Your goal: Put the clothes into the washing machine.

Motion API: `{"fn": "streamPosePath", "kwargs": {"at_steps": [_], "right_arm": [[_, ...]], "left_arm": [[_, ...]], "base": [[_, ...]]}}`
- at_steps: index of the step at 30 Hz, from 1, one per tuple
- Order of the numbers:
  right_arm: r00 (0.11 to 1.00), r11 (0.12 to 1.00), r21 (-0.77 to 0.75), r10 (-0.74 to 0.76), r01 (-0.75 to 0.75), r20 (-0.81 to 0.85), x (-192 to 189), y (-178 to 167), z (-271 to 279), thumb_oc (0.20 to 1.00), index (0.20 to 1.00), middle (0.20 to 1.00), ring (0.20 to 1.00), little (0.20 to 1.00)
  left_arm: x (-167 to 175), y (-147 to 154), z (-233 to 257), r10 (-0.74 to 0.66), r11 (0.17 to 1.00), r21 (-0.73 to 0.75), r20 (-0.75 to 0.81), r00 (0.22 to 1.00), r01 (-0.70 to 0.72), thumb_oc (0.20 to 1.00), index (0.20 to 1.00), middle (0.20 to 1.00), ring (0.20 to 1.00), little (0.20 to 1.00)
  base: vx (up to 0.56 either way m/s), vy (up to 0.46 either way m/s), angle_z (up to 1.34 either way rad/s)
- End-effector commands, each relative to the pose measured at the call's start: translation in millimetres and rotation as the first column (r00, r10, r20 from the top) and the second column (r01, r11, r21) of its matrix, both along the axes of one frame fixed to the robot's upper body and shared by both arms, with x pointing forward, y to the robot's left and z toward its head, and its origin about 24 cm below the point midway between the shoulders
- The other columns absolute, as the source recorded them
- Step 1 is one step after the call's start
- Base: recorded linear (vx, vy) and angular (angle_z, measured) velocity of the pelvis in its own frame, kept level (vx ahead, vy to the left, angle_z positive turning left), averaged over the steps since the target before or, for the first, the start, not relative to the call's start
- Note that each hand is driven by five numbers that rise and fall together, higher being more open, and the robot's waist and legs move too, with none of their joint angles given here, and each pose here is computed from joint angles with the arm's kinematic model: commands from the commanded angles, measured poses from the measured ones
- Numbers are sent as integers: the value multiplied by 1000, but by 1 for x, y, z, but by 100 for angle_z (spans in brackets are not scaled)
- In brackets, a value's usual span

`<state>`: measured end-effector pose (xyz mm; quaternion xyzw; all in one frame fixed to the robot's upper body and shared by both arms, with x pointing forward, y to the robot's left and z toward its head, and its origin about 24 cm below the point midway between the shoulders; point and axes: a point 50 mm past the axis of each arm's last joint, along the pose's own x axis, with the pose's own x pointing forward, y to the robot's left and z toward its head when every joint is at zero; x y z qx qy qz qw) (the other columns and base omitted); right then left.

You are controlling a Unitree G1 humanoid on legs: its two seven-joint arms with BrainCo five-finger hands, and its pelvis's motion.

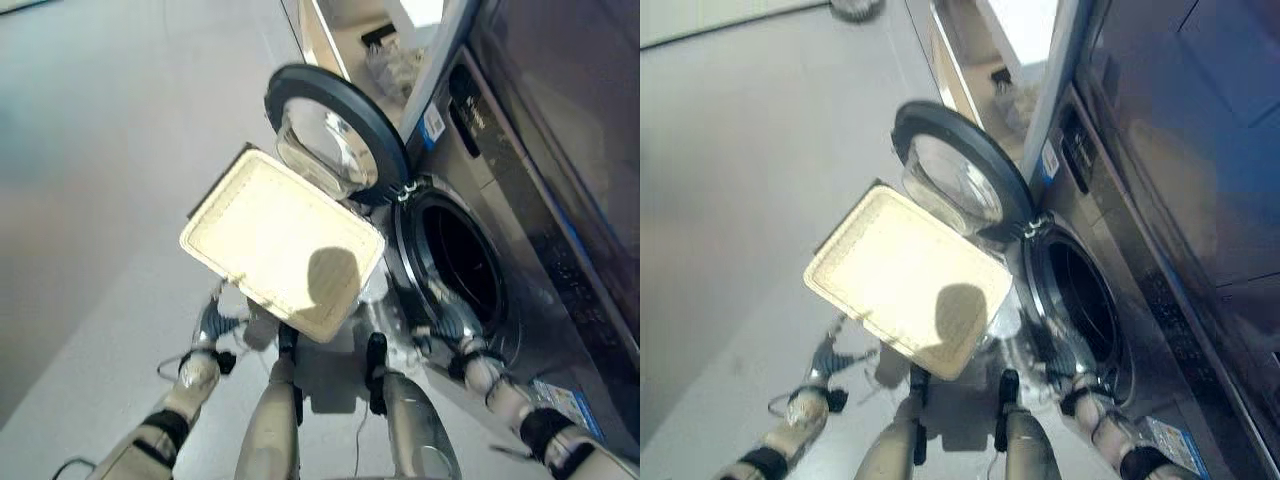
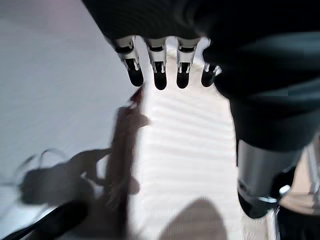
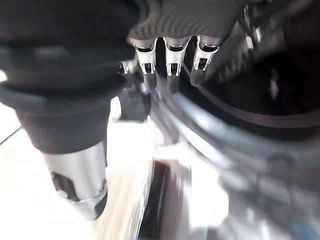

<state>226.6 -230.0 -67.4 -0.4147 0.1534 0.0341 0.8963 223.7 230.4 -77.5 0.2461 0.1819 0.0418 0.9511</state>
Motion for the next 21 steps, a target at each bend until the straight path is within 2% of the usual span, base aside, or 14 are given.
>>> {"fn": "streamPosePath", "kwargs": {"at_steps": [1, 3, 5, 10, 15, 21], "right_arm": [[969, 971, 200, -81, 129, -235, -31, -5, -30, 1000, 1000, 1000, 1000, 1000], [928, 946, 226, -146, 232, -344, -49, -11, -45, 1000, 1000, 1000, 1000, 1000], [848, 904, 220, -227, 367, -480, -74, -16, -63, 1000, 1000, 1000, 1000, 1000], [671, 807, 167, -333, 566, -663, -113, -20, -83, 1000, 1000, 1000, 1000, 1000], [542, 756, 92, -374, 648, -753, -137, -24, -90, 1000, 1000, 1000, 1000, 1000], [500, 763, 52, -368, 644, -784, -147, -24, -93, 1000, 1000, 1000, 1000, 1000]], "left_arm": [[-17, 6, -14, -12, 999, -37, -92, 996, 8, 1000, 1000, 1000, 1000, 1000], [-32, 9, -24, -2, 999, -53, -165, 986, -7, 1000, 1000, 1000, 1000, 1000], [-52, 8, -38, 0, 996, -81, -267, 964, -22, 1000, 1000, 1000, 1000, 1000], [-81, 7, -56, -44, 989, -147, -436, 899, -23, 1000, 1000, 1000, 1000, 1000], [-95, 5, -65, -82, 980, -199, -525, 847, -28, 1000, 1000, 1000, 1000, 1000], [-103, 5, -69, -67, 974, -217, -566, 822, -70, 1000, 1000, 1000, 1000, 1000]], "base": [[178, -18, 6], [185, -1, 5], [243, 12, 10], [155, 17, 7], [51, 18, 3], [0, 0, 0]]}}
